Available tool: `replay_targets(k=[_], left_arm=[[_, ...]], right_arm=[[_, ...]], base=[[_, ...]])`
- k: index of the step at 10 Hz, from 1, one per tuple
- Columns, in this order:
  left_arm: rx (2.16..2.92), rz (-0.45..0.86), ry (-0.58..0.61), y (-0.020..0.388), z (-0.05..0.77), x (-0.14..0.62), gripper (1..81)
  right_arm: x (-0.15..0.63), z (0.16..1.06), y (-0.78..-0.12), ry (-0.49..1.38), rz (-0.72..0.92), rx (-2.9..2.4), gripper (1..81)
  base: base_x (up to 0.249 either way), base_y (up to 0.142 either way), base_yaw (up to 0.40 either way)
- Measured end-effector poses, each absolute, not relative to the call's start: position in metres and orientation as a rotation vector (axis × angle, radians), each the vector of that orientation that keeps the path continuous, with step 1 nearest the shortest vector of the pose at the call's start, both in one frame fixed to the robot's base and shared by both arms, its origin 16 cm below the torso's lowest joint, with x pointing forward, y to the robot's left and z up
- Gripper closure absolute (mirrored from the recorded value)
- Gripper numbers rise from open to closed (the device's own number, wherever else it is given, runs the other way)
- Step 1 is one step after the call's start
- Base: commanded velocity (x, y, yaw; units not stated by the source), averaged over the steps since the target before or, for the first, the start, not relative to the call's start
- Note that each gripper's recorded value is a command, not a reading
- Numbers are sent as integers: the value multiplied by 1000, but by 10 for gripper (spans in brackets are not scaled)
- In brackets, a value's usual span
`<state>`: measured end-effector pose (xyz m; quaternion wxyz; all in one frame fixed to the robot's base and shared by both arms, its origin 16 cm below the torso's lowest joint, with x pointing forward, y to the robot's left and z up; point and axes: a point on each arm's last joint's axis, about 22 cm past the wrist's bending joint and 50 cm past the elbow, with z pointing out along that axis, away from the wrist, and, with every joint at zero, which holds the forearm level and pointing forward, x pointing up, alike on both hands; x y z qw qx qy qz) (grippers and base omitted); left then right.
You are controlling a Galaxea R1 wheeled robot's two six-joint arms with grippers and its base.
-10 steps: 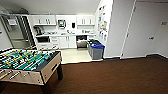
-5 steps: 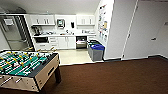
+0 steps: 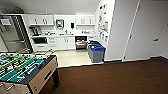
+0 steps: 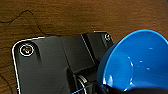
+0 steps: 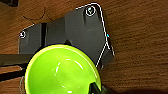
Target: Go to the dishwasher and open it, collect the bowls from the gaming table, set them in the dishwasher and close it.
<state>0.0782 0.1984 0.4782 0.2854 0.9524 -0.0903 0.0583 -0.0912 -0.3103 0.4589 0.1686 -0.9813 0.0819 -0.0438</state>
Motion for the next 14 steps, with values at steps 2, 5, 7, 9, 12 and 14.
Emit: replay_targets(k=[2,5,7,9,12,14], left_arm=[[2543,162,-242,197,479,81,811],[2545,157,-241,197,478,79,811],[2544,158,-241,197,478,79,811],[2545,157,-241,198,478,79,811],[2545,157,-241,197,478,79,811],[2545,158,-241,198,478,79,811]], right_arm=[[-89,459,-312,231,-129,-2792,811],[-90,459,-311,231,-128,-2791,811],[-91,459,-311,232,-126,-2791,811],[-91,459,-311,232,-126,-2791,811],[-91,459,-310,232,-126,-2790,811],[-91,459,-311,232,-126,-2792,811]], base=[[218,0,0],[220,0,0],[222,0,0],[222,0,0],[223,0,0],[223,0,0]])
